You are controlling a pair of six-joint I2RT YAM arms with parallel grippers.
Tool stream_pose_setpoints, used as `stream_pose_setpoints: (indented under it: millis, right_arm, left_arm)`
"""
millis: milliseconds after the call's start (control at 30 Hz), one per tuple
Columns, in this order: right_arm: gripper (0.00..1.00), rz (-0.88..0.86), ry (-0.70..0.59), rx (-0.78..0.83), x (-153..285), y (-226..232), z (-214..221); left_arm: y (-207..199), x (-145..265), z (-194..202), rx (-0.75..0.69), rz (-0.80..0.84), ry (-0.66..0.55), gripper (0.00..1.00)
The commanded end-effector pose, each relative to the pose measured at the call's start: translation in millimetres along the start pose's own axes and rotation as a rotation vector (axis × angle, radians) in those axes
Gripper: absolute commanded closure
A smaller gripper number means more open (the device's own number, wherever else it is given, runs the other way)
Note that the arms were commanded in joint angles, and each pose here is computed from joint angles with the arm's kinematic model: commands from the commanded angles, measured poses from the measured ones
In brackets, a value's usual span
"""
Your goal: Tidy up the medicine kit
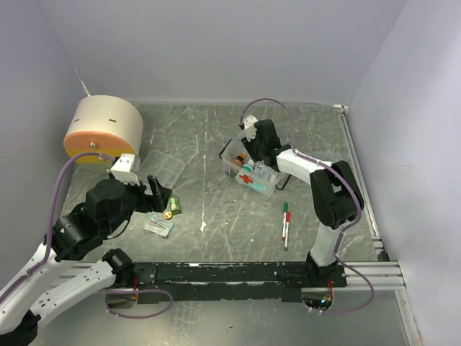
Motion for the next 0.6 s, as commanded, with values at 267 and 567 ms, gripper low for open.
stream_pose_setpoints:
  millis: [267,567]
  right_arm:
    - [0.44,0.006,-0.054,-0.009,-3,0,-15]
    - [0.63,0.060,-0.106,-0.177,28,-7,-28]
  left_arm:
    - [-1,-2,1,-0.013,0.006,0.001,0.04]
    - [-2,-2,2,-0.016,0.014,0.005,0.03]
Point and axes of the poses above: each gripper's point midway between its finger pads, its own x axis back along the fingers, its own y axis along the line the jaws close on, z = x × y, the point moved 2 cm from there along x, back along the fingers, and after that the axes turned 9 degrees about -x, right-handed, at the moved point
